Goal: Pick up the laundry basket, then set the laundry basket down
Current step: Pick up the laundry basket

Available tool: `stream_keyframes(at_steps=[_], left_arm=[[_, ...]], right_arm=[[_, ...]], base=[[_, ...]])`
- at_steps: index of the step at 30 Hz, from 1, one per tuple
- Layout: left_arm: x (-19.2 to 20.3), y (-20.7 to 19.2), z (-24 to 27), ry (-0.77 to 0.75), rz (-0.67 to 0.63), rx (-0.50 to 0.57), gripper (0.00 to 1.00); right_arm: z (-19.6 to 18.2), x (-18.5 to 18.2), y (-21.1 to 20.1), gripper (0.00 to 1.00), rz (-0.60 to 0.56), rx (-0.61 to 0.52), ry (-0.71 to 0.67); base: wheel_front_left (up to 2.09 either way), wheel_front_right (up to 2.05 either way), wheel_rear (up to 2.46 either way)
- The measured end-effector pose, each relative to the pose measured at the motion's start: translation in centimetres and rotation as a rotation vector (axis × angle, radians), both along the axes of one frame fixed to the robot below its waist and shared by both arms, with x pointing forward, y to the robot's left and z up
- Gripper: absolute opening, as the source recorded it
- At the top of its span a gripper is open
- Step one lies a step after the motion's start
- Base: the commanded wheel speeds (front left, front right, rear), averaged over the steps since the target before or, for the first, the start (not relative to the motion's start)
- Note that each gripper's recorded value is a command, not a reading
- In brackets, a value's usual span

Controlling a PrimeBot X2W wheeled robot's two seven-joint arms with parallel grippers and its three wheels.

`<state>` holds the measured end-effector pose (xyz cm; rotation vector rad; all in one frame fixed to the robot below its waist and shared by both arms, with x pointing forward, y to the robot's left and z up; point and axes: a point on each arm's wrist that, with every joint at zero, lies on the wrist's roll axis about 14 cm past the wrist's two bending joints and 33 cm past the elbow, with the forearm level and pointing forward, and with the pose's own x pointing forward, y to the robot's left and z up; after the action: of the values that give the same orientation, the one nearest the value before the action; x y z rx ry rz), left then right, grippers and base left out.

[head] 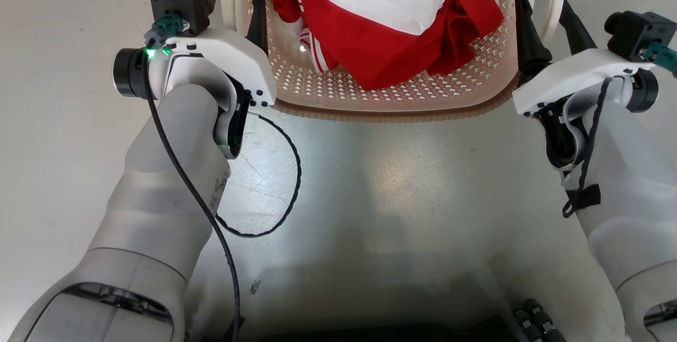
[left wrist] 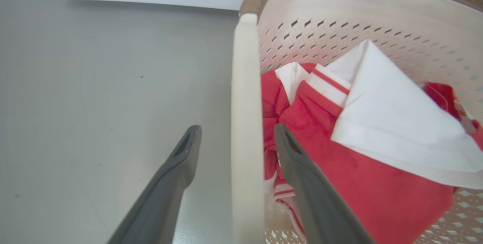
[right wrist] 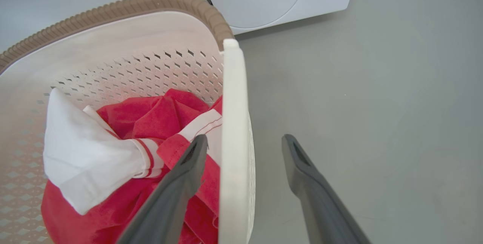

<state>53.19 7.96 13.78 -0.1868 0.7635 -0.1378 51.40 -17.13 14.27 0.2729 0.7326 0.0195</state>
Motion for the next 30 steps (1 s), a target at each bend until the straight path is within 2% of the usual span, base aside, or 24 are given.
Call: stream_keyframes(at_steps=[30], left_arm=[[0.0, -0.3, -0.2, 0.04, -0.031, 0.03, 1.0]], right_arm=[[-0.7, 0.4, 1.3, 1.0, 0.021, 0.051, 0.08]], base=[[0.0, 0.0, 0.0]])
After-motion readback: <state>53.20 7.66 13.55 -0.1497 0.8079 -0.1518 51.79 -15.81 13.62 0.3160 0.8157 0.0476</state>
